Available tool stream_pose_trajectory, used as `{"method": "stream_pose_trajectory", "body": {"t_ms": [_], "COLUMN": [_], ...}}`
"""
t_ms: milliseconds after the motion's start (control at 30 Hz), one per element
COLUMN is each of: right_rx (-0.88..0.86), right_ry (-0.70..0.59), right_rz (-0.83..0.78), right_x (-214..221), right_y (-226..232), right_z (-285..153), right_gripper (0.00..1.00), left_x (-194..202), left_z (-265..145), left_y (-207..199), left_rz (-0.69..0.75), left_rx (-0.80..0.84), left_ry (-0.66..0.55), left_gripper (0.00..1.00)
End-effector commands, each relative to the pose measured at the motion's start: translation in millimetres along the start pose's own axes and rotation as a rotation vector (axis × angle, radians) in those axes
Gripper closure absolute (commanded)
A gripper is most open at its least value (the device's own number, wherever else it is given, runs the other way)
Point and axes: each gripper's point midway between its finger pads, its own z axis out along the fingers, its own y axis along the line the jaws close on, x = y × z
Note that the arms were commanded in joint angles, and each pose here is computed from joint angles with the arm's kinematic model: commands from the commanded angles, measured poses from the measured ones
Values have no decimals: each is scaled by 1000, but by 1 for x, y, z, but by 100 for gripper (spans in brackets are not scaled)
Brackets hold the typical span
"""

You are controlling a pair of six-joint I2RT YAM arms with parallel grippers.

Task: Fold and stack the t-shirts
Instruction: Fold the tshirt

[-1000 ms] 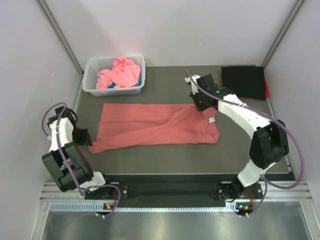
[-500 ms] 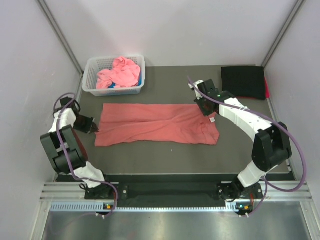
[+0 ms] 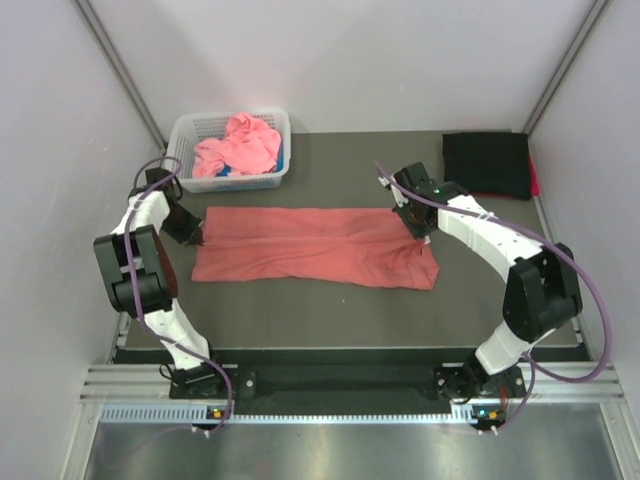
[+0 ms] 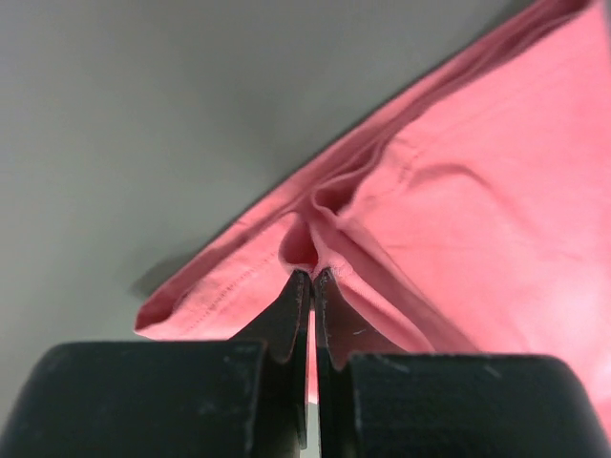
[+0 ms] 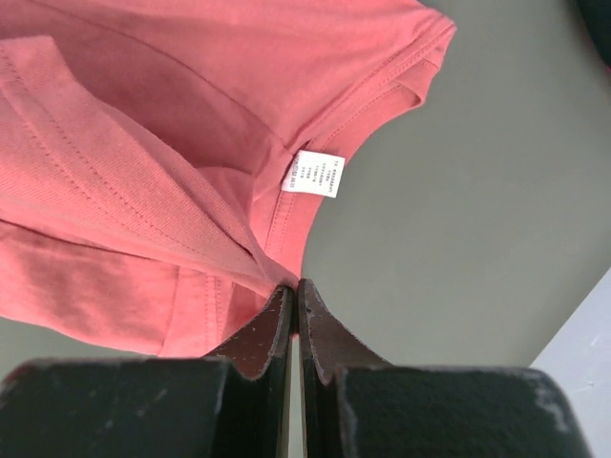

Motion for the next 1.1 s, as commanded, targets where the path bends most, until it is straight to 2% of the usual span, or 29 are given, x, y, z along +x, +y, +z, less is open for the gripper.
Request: {"method": "stream_pose_trajectory", "body": {"t_ms": [0,167,300,433,500,633,700,800,933,1067], "right_rx": [73,54,62,16,-2,-86,-123,-204,-179,-234], "right_ry": [-14,-35,-36,-45,-24,-106,-79,-162,-166,-186], "right_rz": [-12,20,66,73,50,-21,-66,-139,-210,-276], "right_x": [-16,-27,-9,5,16,25,44,47,45,44], "right_y": [-21,-22,-23,-10,-1,39,55,84,83,95], "right_z": [-2,-18,-39,-66,-77,-111,-112,-126,-131,-142], "right_gripper": [100,100,100,100,100,100,100,100,100,100], "left_x": [-18,-20,-15,1,12,29,31,35,41,46], "left_z": [-2,-21,-37,-41,-42,-41,-49,-57,-64,-66], "left_y": [6,6,13,8,4,18,22,43,62,57], "left_rz": [25,35,32,-10,-19,-59,-65,-91,-93,-101], "left_rx": [-50,-36,-24,47,89,61,64,6,-38,-17], "left_ry": [-59,-103,-146,-122,-88,-67,-99,-157,-207,-175], "left_gripper": [100,100,100,100,100,100,100,100,100,100]}}
